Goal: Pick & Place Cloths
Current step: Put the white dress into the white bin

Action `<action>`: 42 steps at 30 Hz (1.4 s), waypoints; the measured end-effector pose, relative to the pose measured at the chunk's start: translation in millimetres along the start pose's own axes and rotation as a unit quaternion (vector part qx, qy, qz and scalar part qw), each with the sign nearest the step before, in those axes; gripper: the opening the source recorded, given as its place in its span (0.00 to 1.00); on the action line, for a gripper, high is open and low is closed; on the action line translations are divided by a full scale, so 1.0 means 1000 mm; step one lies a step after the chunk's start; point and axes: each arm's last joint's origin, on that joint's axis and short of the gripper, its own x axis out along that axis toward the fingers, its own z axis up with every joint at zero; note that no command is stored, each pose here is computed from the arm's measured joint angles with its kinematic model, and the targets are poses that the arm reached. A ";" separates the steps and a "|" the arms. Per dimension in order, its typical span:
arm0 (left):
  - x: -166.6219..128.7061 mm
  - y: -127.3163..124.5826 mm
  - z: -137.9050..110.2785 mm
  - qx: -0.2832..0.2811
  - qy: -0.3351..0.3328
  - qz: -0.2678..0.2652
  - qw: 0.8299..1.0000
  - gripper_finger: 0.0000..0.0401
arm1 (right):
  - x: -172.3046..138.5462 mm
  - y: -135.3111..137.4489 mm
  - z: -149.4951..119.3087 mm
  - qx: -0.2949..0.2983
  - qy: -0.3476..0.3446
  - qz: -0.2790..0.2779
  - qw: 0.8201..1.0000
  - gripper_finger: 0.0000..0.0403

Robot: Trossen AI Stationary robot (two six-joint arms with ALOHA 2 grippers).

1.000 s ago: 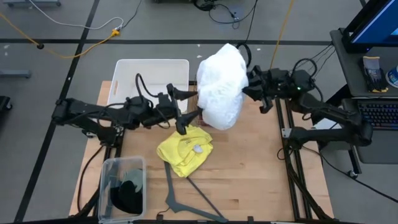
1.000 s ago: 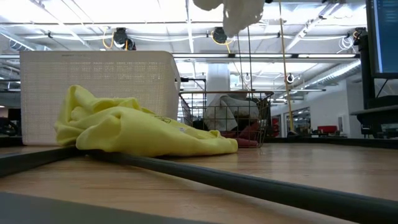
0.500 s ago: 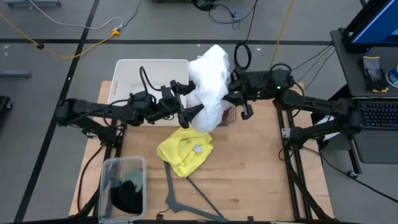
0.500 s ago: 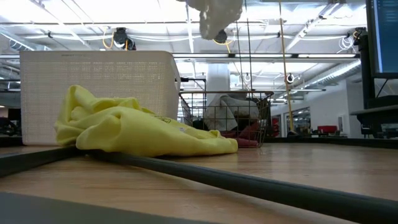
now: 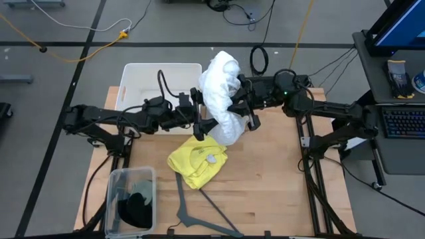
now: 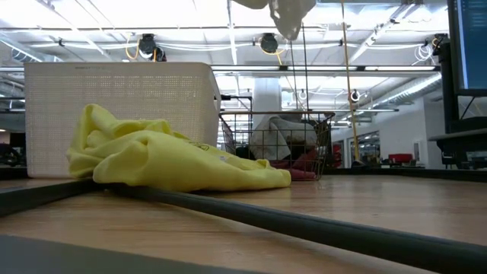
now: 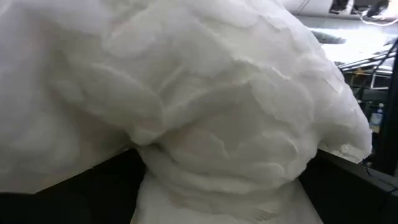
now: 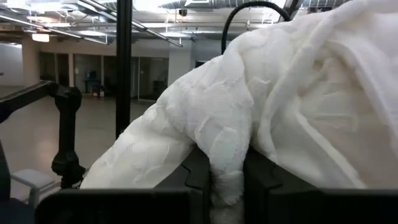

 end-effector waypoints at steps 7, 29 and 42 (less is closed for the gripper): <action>0.001 0.009 0.003 0.013 -0.010 -0.067 0.998 0.91 | 0.006 0.011 -0.001 0.003 0.000 0.017 1.000 0.09; 0.001 0.014 0.005 0.027 -0.012 -0.116 0.993 0.56 | 0.007 0.014 -0.006 0.030 0.022 0.021 0.999 0.08; 0.001 0.015 0.005 0.019 -0.008 -0.128 0.992 0.54 | 0.007 0.014 -0.006 0.043 0.024 0.020 0.999 0.09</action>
